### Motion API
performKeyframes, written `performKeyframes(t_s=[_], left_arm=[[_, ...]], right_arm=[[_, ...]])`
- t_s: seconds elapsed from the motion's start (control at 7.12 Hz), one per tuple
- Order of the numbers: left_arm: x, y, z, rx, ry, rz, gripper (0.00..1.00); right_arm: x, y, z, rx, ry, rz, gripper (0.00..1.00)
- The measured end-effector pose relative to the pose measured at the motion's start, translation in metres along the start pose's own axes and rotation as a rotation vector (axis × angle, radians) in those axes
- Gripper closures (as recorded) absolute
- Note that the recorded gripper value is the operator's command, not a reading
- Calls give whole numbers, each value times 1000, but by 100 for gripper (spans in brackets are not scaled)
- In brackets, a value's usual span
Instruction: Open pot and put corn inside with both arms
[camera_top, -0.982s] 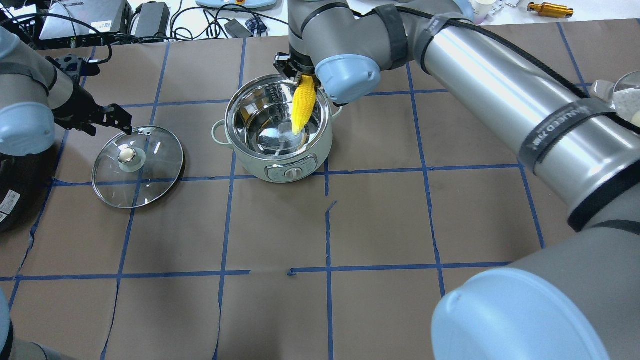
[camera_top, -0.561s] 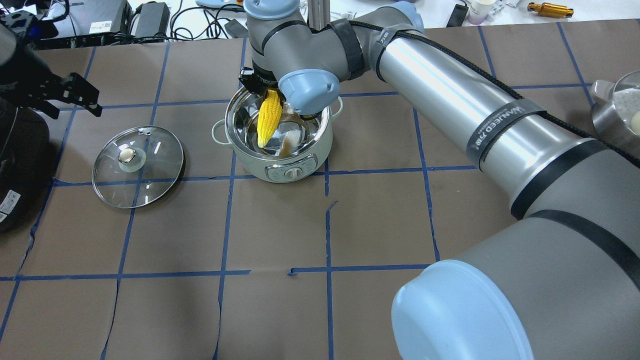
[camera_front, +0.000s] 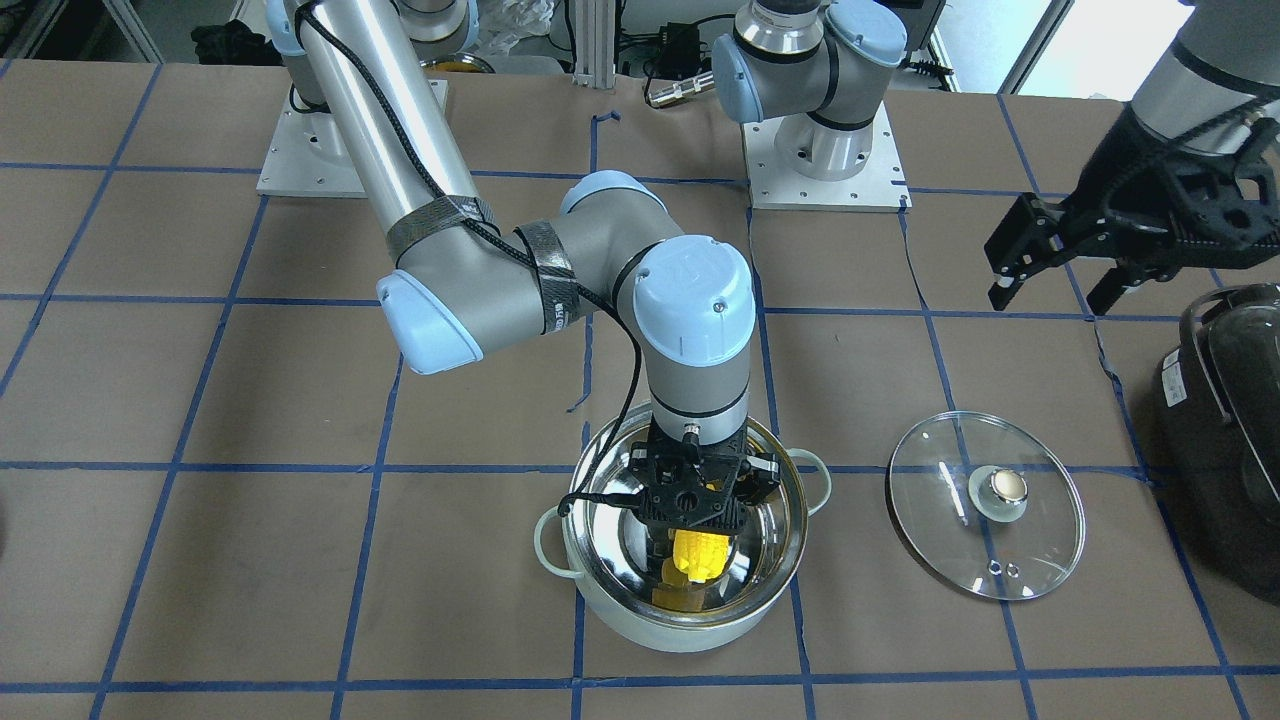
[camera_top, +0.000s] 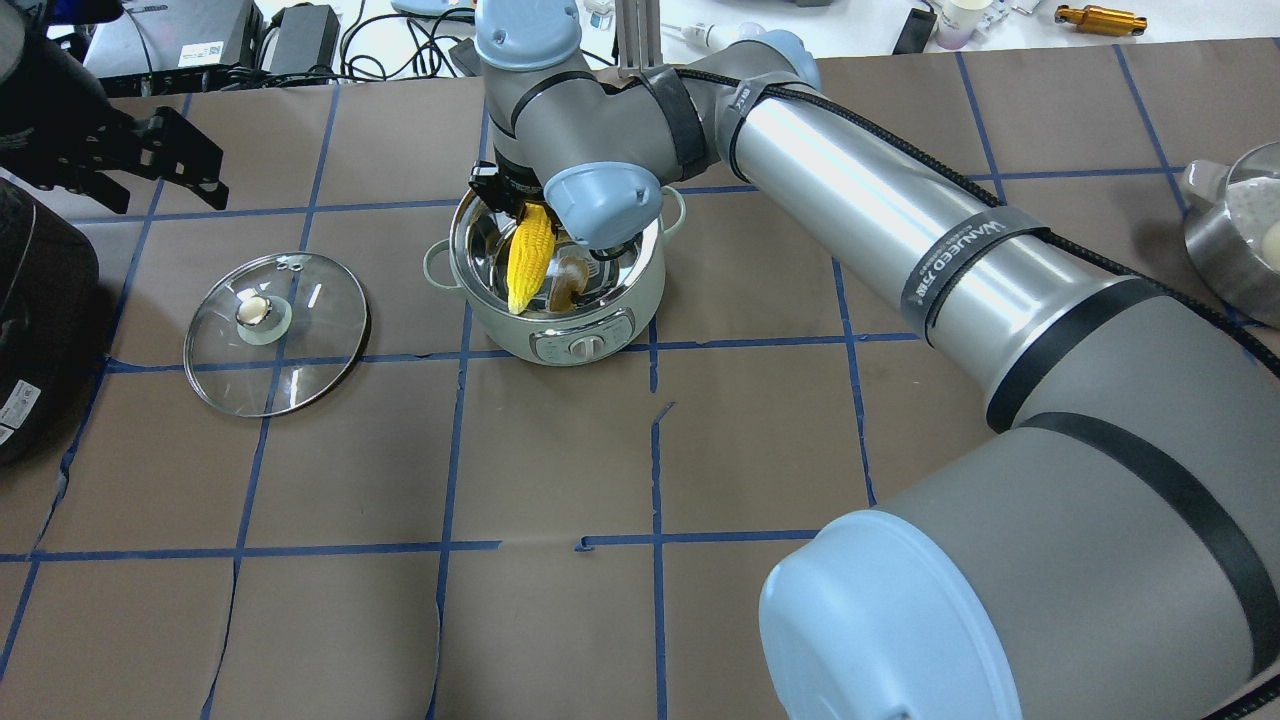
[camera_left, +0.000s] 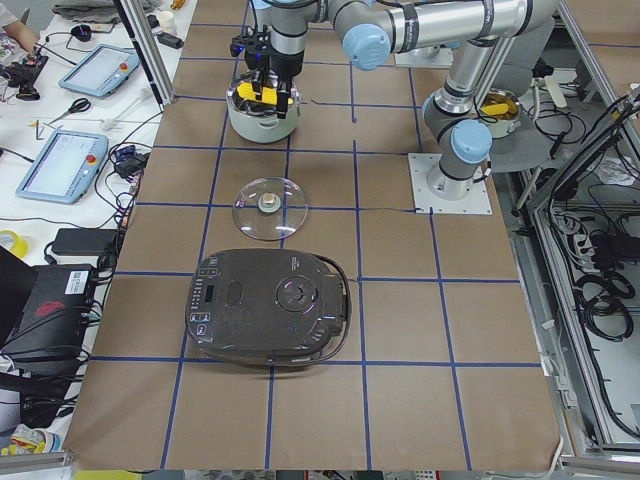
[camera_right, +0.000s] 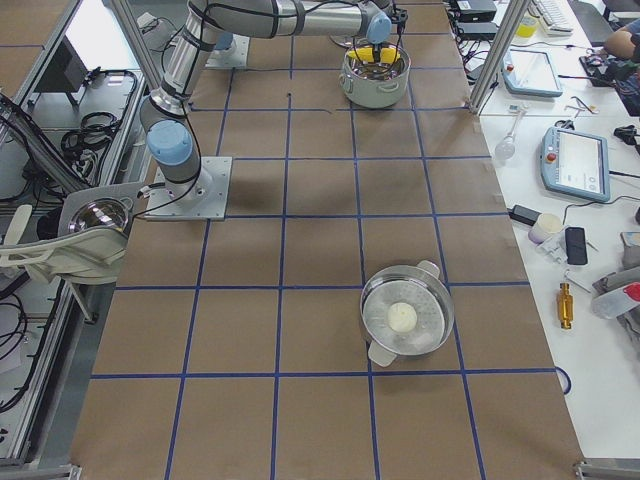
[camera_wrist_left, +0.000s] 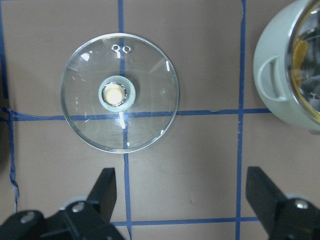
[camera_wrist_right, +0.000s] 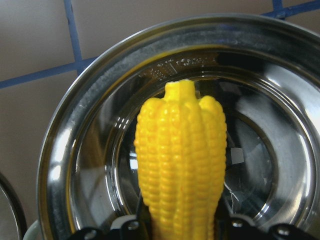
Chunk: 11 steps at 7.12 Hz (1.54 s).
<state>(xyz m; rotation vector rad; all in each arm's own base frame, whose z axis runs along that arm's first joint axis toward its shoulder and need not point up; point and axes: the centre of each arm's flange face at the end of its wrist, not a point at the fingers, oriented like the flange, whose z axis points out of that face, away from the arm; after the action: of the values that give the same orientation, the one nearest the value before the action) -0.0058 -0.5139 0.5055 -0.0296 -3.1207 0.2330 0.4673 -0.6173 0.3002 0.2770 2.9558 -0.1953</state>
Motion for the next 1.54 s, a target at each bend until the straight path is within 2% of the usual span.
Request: performKeyframes(t_s=[0.14,0.42,0.56,0.84,1.12,1.26,1.54], left_arm=[[15,2,-4,7,2,-13,8],[28,3,-4,8,13,-58,8],[29,4,-5,10,16,-72,8],[44,7,-9,13,22,-94,0],[100,15,-10,6,-21,-103,0],[127,21,-8,3,-48,-98,0],[153,28,-3,-3,-57,-77,0]], right_arm=[[2,3,0,-7,7,0,8],[13,11,-32,-20,34,-10,7],[27,11,-62,-31,57,-33,6],[77,-1,-126,-48,103,-68,6],[147,-9,-191,-80,132,-93,6],[178,-7,-214,-91,139,-114,6],[233,1,-243,-88,167,-177,7]])
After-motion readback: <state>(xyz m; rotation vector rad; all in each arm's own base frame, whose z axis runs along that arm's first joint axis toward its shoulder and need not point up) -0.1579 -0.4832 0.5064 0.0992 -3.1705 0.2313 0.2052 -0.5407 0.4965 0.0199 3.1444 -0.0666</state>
